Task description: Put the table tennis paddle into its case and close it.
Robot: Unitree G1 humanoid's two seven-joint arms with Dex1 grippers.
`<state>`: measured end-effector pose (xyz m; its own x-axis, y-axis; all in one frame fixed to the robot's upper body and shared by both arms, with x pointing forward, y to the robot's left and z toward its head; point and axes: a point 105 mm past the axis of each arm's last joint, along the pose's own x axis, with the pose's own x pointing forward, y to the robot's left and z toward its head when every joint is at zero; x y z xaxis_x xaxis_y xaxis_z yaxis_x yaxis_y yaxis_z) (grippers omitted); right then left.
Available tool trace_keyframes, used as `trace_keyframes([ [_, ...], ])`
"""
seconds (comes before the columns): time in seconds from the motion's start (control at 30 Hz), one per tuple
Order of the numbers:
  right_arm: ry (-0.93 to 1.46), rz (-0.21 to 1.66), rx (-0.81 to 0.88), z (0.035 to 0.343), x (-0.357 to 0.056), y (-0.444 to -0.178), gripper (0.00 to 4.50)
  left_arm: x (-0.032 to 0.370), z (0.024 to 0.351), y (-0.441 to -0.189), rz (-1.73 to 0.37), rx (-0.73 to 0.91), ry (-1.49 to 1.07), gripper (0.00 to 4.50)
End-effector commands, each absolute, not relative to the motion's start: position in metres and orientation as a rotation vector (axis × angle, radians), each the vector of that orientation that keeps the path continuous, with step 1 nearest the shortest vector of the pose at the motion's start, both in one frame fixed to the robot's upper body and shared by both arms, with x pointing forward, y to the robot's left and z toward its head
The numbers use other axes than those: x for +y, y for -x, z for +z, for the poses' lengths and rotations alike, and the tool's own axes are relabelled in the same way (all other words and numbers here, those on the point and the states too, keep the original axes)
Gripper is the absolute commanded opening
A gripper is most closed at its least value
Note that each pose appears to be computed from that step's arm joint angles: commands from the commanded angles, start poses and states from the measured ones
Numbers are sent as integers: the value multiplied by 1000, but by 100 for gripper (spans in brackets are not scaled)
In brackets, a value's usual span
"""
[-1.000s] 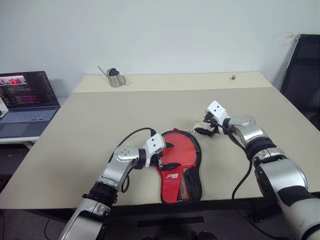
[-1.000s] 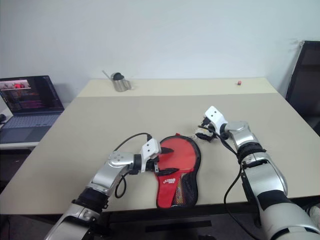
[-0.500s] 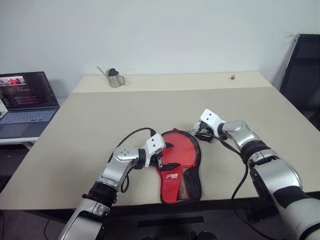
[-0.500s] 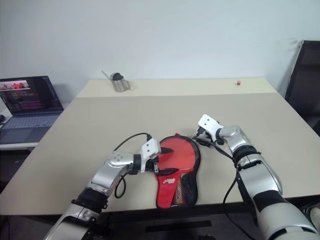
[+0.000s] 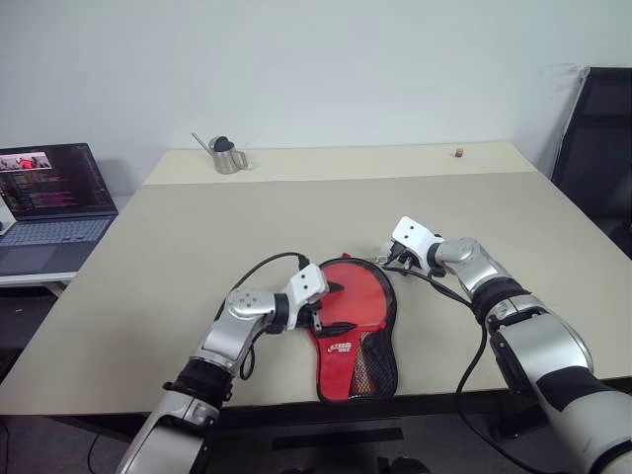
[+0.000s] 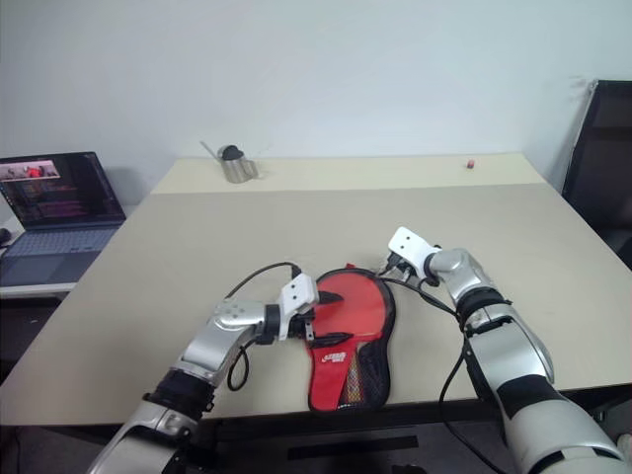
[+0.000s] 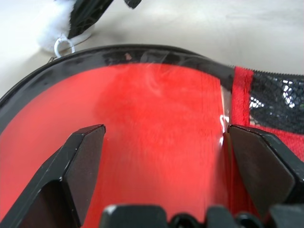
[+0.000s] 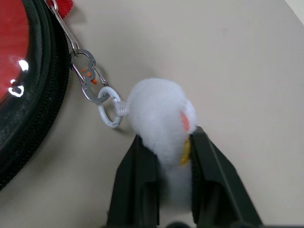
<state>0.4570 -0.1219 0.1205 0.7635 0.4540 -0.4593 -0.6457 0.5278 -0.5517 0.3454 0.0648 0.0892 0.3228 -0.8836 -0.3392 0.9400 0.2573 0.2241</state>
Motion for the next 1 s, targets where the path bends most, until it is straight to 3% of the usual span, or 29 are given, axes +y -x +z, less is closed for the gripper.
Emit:
trace_keyframes([
  [0.03, 751, 694, 219, 129, -107, -458, 26, 54, 45, -326, -1355, 330, -443, 450],
  [0.43, 734, 729, 213, 125, -113, -450, 25, 70, 0, -317, -1408, 481, -562, 450],
  [0.67, 800, 730, 264, 118, -148, -433, 24, 70, -4, -315, -1420, 506, -522, 450],
  [1.0, 903, 750, 299, 136, -180, -391, 23, 64, -8, -317, -1437, 522, -526, 450],
])
